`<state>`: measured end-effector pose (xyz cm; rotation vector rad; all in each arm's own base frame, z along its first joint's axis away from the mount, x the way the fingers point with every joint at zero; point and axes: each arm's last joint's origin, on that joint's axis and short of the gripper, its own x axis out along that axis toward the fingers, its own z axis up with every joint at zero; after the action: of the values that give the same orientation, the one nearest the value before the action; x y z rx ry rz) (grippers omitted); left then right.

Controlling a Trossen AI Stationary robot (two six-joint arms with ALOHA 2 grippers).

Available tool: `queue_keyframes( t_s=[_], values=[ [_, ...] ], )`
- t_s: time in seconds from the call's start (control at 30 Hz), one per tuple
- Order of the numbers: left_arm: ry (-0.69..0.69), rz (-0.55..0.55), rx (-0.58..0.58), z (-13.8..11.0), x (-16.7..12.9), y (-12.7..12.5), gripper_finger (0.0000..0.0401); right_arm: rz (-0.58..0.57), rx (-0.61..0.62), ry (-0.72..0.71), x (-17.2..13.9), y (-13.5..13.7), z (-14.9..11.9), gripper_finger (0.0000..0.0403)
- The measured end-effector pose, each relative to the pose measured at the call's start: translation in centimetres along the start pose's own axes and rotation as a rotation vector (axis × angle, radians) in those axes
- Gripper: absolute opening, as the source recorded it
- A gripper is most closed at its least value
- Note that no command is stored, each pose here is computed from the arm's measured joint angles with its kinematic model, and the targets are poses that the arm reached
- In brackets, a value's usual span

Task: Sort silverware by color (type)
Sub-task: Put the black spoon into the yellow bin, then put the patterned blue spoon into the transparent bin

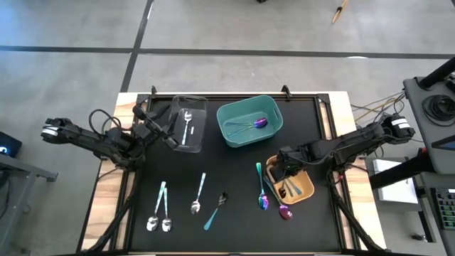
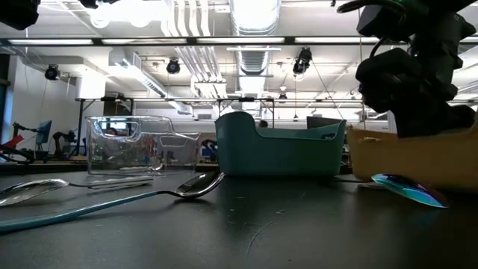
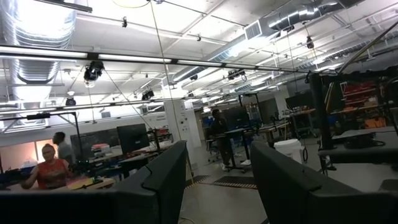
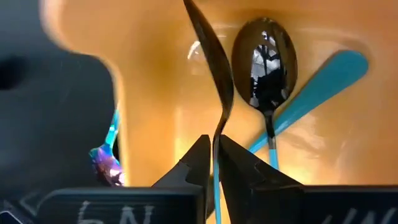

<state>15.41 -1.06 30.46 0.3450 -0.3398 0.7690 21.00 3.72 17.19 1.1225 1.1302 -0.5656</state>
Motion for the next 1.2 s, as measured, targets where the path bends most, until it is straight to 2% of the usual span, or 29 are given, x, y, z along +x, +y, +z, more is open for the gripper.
queue_keyframes(
  t_s=[0.4, 0.63, 0.77, 0.93, 1.2],
  values=[
    [0.0, 0.0, 0.0, 0.0, 0.0, 0.0, 0.0161, 0.005, -0.002, -0.026, -0.6, 0.7, 0.2, 0.008],
    [0.001, 0.0, -0.002, 0.0, 0.0, 0.0, 0.0161, -0.05, -0.038, -0.011, -2.1, 1.4, 0.2, 0.0079],
    [0.004, -0.004, -0.002, -0.1, 0.0, -0.2, 0.0161, -0.037, -0.083, -0.022, -3.1, 2.4, 0.4, 0.007],
    [0.014, -0.012, 0.008, -0.4, 0.1, -0.5, 0.0161, 0.009, -0.168, -0.107, -4.7, 4.0, 0.8, 0.0061],
    [0.081, -0.062, -0.03, -0.8, 0.7, -1.7, 0.0159, 0.041, -0.364, -0.33, -7.8, 6.7, 1.8, 0.0059]
  ],
)
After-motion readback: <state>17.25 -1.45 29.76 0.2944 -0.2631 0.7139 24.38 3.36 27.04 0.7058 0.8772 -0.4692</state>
